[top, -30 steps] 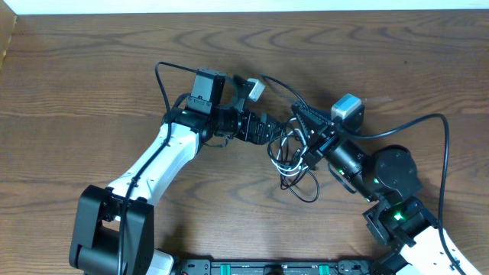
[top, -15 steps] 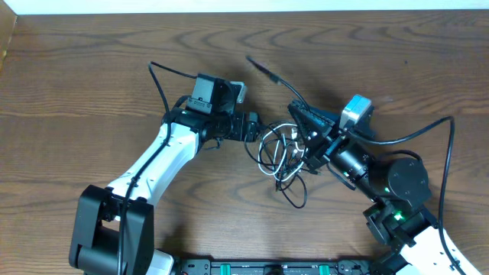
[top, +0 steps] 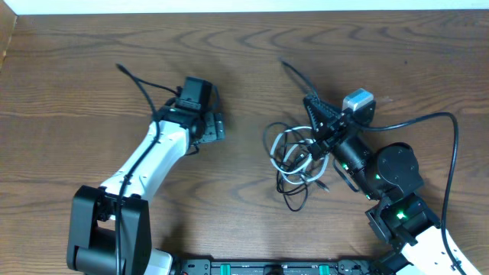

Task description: Untangle cables

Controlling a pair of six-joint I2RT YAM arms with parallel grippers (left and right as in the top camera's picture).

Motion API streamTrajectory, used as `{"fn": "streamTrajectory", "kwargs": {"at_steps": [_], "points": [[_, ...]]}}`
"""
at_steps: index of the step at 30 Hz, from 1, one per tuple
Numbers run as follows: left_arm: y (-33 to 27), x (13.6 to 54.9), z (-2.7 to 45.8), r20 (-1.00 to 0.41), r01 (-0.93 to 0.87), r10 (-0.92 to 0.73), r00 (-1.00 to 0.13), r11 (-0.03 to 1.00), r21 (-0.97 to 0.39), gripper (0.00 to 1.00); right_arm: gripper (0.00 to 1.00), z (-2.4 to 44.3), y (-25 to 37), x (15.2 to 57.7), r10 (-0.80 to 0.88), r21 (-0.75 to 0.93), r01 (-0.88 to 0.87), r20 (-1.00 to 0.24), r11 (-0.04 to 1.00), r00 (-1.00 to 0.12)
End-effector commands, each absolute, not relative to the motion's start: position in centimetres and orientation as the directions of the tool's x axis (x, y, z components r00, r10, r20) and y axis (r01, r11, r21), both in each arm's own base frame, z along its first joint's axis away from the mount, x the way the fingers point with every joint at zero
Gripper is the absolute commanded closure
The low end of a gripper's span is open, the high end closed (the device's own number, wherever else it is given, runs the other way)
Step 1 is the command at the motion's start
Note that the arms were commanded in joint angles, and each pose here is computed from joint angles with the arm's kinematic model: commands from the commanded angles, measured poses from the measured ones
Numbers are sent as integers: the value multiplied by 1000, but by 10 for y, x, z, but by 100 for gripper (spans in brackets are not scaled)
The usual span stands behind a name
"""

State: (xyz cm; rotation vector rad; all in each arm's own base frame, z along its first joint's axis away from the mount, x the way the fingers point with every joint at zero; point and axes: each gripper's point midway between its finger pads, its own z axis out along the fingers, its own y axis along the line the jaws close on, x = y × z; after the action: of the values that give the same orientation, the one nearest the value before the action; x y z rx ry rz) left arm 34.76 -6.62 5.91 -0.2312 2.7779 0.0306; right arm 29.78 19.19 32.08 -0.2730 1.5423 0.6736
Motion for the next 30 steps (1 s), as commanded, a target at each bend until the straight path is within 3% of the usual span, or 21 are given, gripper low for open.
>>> {"fn": "streamTrajectory", "kwargs": {"at_steps": [1, 5, 10, 25, 28, 30], "points": [[-79, 349, 64, -342, -96, -121, -932, 991, -91, 4, 99, 328, 177, 304, 210, 209, -492, -976, 845, -55], [-119, 344, 69, -342, 152, 67, -937, 962, -228, 4, 99, 322, 174, 307, 194, 201, -470, -979, 860, -64], [-169, 327, 80, -381, 388, 245, -892, 847, -364, 4, 99, 313, 177, 311, 187, 210, -464, -978, 861, -95], [-267, 296, 101, -510, 629, 404, -760, 657, -416, 3, 99, 308, 180, 315, 267, 307, -451, -952, 838, -151], [-271, 296, 94, -506, 631, 420, -753, 678, -376, 3, 99, 309, 183, 313, 291, 335, -465, -942, 820, -166], [-263, 306, 83, -490, 575, 392, -778, 758, -307, 3, 99, 313, 187, 310, 296, 338, -492, -941, 802, -164]]}}
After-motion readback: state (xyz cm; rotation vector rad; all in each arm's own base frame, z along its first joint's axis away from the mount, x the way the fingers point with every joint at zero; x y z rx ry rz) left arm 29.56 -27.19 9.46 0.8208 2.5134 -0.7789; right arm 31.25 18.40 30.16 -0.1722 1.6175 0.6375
